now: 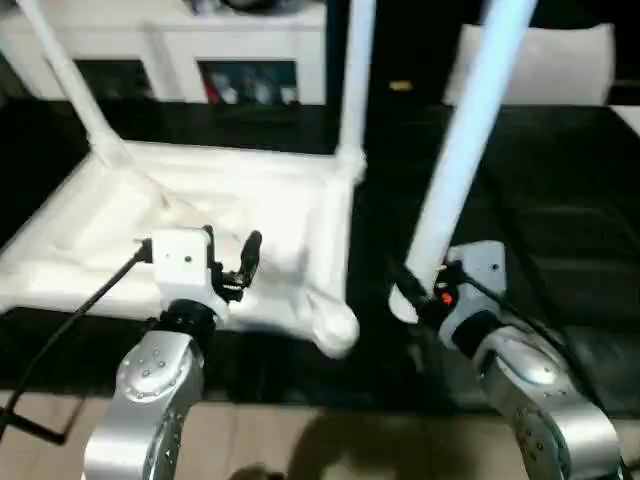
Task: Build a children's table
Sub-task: Move to table
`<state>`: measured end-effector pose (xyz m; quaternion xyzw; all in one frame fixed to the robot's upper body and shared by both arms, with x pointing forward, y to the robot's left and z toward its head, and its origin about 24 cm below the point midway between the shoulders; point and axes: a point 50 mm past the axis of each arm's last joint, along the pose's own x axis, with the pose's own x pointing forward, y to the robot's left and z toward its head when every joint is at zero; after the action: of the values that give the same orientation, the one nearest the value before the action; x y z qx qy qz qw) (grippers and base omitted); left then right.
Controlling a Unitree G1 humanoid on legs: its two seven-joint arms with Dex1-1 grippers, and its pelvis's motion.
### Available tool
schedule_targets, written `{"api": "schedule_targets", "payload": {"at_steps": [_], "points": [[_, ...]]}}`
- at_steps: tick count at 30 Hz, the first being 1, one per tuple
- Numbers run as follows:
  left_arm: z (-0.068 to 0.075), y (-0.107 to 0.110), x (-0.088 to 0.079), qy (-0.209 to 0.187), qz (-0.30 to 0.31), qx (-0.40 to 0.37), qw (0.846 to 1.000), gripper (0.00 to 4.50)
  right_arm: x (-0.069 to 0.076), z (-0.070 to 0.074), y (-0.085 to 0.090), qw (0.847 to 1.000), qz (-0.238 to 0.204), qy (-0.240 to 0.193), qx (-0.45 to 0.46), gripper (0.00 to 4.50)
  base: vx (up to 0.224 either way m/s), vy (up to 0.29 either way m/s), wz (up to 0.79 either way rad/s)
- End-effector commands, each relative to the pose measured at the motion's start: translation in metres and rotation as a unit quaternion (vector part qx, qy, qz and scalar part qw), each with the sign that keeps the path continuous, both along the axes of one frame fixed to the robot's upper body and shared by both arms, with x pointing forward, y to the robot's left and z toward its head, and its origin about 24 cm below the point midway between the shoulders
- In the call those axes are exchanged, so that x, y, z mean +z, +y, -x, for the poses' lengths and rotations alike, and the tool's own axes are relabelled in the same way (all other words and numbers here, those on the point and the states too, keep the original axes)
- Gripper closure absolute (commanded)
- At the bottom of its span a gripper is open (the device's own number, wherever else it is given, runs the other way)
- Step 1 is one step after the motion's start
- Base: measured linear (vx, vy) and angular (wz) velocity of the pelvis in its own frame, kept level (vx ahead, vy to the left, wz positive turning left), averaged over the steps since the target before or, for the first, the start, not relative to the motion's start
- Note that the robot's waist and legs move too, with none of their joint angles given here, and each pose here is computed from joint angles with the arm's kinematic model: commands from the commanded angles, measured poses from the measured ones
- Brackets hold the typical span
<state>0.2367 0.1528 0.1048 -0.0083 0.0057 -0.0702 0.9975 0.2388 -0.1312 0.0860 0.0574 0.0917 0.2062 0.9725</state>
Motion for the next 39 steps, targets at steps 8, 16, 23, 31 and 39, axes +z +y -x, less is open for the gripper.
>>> {"api": "schedule_targets", "payload": {"at_steps": [8, 16, 23, 31, 39], "points": [[0.002, 0.001, 0.000, 0.019, -0.014, -0.119, 0.993, 0.82, 0.023, -0.004, -0.002, 0.995, -0.064, -0.079, 0.010, 2.59, 0.034, 0.026, -0.02], [-0.008, 0.014, 0.004, 0.052, -0.060, -0.251, 0.965, 0.29, 0.030, -0.015, -0.015, 0.986, -0.142, -0.087, 0.020, 2.59, -0.109, 0.000, 0.00], [-0.041, 0.007, 0.035, 0.005, -0.021, -0.222, 0.975, 0.26, 0.033, -0.013, -0.007, 0.983, -0.117, -0.078, 0.121, 2.59, -0.058, 0.024, -0.03], [-0.079, -0.043, 0.077, -0.049, -0.015, -0.246, 0.968, 0.26, 0.023, -0.007, 0.013, 0.978, -0.047, -0.054, 0.195, 2.59, -0.046, 0.007, -0.03], [-0.049, -0.086, 0.104, -0.090, -0.013, -0.417, 0.904, 0.26, 0.021, -0.007, 0.012, 0.979, -0.029, -0.056, 0.191, 2.59, -0.002, 0.007, -0.02]]}}
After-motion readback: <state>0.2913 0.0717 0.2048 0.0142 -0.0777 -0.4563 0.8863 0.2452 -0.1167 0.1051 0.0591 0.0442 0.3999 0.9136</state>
